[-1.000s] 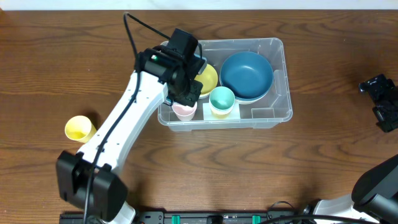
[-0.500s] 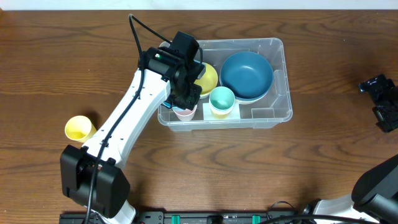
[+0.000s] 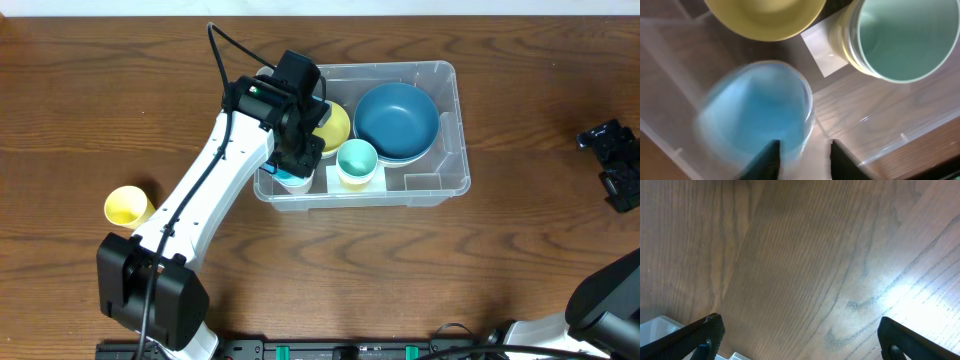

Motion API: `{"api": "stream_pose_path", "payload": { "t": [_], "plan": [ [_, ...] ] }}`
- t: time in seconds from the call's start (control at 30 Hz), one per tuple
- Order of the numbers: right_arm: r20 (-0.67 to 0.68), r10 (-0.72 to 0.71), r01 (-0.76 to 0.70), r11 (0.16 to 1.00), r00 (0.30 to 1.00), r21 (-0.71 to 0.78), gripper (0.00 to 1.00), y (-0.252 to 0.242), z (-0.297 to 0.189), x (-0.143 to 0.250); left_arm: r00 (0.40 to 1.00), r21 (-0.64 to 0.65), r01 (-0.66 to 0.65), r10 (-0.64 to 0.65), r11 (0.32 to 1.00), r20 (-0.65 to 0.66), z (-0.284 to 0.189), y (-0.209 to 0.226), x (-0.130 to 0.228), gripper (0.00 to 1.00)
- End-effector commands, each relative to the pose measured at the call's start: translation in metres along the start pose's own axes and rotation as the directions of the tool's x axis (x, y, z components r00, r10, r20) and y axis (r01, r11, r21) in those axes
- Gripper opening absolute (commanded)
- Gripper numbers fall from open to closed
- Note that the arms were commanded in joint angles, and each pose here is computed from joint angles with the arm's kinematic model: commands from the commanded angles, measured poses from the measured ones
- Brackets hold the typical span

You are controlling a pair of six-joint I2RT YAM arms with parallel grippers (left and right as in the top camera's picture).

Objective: Pack container
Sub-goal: 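Open the left gripper and move it to the yellow cup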

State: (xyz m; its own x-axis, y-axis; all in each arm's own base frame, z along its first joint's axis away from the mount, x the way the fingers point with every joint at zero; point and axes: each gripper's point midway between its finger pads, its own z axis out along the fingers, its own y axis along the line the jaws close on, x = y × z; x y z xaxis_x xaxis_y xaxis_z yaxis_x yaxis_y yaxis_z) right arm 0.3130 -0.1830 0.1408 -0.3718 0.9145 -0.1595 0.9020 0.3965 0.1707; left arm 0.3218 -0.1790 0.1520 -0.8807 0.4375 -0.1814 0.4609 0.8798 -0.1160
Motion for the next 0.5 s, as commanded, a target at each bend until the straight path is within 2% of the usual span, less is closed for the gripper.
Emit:
{"api": "stream_pose_path", "payload": {
  "t": [0.0,0.1,0.37,0.47],
  "plan": [
    [0.002,0.021,-0.021,1.0,1.0,0.002,0.99,-0.001,0.0,-0.003,1.0,-0.001,-0.002,0.002,1.0,0.008,-0.003,0.0,-0.002,0.53],
    [0.002,0.021,-0.021,1.0,1.0,0.002,0.99,-0.002,0.0,-0.002,1.0,-0.001,-0.003,0.003,1.0,0.01,-0.003,0.0,-0.003,0.64],
    [0.002,0.021,-0.021,1.0,1.0,0.002,0.99,-0.002,0.0,-0.002,0.996,-0.036,0.056,-0.053,0.998,0.065,-0.02,0.019,-0.008,0.77],
    [0.002,0.021,-0.021,1.0,1.0,0.002,0.99,-0.002,0.0,-0.002,0.988,-0.05,0.096,-0.089,0.994,0.124,-0.047,0.031,-0.006,0.89]
  ]
}}
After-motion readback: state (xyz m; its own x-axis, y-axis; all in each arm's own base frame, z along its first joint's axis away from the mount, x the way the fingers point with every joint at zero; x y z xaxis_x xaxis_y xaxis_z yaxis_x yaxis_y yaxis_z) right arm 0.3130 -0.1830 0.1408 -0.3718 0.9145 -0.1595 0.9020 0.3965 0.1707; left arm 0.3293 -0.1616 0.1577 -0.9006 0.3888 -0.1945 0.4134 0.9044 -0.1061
